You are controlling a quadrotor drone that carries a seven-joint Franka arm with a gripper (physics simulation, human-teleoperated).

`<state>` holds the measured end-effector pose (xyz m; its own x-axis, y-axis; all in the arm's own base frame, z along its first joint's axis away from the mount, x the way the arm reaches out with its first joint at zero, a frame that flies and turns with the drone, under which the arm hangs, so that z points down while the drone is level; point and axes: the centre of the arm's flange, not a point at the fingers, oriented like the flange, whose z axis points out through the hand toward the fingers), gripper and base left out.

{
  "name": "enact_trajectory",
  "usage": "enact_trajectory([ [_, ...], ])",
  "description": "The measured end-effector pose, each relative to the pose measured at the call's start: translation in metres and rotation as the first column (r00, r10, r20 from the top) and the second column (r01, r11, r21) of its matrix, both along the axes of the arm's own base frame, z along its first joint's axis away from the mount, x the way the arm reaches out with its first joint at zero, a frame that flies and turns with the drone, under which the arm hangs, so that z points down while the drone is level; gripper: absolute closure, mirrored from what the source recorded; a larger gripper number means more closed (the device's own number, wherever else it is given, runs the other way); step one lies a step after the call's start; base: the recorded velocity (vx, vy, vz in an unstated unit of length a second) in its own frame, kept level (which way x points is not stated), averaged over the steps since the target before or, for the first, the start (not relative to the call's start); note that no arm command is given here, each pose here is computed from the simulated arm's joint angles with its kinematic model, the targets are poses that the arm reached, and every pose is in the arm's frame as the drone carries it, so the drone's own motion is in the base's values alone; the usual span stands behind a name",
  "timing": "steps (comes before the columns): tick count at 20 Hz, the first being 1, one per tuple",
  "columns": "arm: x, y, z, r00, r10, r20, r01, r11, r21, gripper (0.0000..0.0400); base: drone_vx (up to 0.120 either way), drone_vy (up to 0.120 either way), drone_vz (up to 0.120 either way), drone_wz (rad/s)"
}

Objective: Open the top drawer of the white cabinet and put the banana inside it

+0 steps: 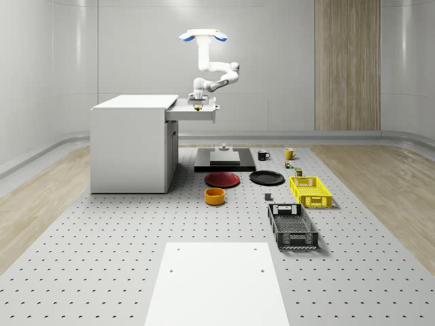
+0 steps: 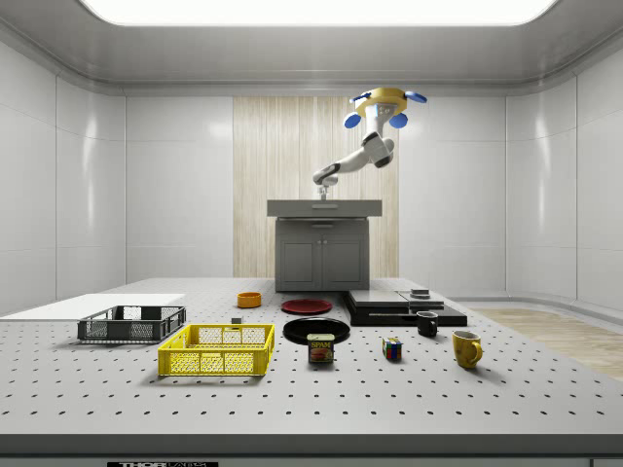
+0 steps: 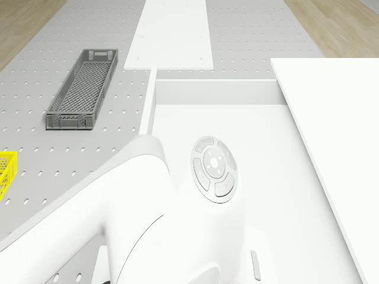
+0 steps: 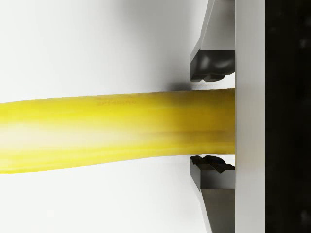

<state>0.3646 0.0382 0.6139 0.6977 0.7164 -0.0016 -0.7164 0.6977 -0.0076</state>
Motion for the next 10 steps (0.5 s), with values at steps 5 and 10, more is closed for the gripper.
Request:
enact_trajectory([
  [5,0.0001,0.0,-0.002,1.0,-0.008,-0.0013,0.008,1.0,0.003,0.0036,0.0,0.0,0.0,0.0],
  [10,0.0001,0.0,-0.012,1.0,-0.011,-0.0019,0.011,1.0,0.004,0.0011,0.0,0.0,0.0,0.0],
])
